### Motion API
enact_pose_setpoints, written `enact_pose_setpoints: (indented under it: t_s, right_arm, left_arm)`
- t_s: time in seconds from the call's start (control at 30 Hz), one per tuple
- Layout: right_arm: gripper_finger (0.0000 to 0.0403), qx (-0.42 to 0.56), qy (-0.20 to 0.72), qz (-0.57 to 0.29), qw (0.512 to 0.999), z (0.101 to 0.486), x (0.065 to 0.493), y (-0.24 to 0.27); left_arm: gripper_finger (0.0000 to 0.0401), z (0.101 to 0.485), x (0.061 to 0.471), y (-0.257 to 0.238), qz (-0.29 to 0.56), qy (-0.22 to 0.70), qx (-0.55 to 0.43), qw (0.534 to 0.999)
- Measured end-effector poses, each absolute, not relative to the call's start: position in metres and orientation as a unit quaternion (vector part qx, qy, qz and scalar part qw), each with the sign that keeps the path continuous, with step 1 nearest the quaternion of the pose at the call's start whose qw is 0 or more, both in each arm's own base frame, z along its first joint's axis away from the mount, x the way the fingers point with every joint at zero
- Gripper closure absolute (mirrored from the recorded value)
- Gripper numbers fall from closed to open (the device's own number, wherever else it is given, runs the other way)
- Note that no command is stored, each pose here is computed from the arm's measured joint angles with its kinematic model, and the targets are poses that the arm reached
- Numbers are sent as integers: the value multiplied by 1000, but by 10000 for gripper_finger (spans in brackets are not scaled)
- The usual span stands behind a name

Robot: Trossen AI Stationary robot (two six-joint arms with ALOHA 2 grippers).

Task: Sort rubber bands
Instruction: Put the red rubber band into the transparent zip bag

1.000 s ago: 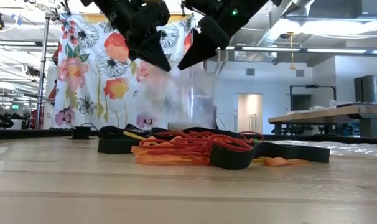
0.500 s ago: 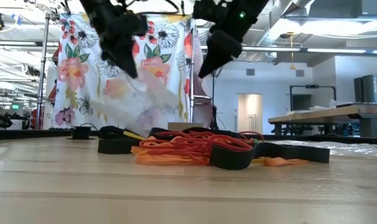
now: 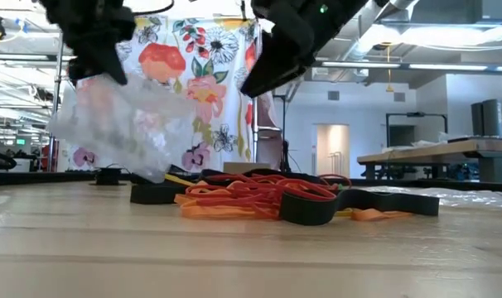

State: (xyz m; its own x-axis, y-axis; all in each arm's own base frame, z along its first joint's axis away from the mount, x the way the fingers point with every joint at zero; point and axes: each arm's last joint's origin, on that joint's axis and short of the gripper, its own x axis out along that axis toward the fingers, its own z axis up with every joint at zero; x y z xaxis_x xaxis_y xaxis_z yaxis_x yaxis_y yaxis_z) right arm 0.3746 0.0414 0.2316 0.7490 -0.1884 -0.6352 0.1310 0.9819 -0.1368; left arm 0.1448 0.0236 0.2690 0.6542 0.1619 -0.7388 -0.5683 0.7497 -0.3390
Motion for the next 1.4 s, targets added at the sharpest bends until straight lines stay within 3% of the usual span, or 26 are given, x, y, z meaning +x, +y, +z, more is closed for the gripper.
enact_pose_setpoints:
  t_s: [0.2, 0.4, 0.57, 1.13, 1.4]
  right_arm:
    - [158, 30, 346, -79, 934, 221, 374, 64]
    - [158, 38, 384, -173, 906, 213, 361, 69]
    - [158, 46, 425, -203, 881, 197, 358, 68]
    - [158, 76, 410, -143, 897, 191, 369, 76]
    - [158, 173, 413, -172, 877, 188, 357, 106]
  left_arm:
    - [401, 252, 129, 23, 247, 340, -282, 863]
    - [401, 236, 132, 20, 241, 330, -276, 870]
    - [401, 228, 139, 18, 227, 313, -275, 880]
    - [401, 230, 142, 11, 242, 282, -246, 895]
    - [401, 231, 143, 10, 236, 277, -241, 900]
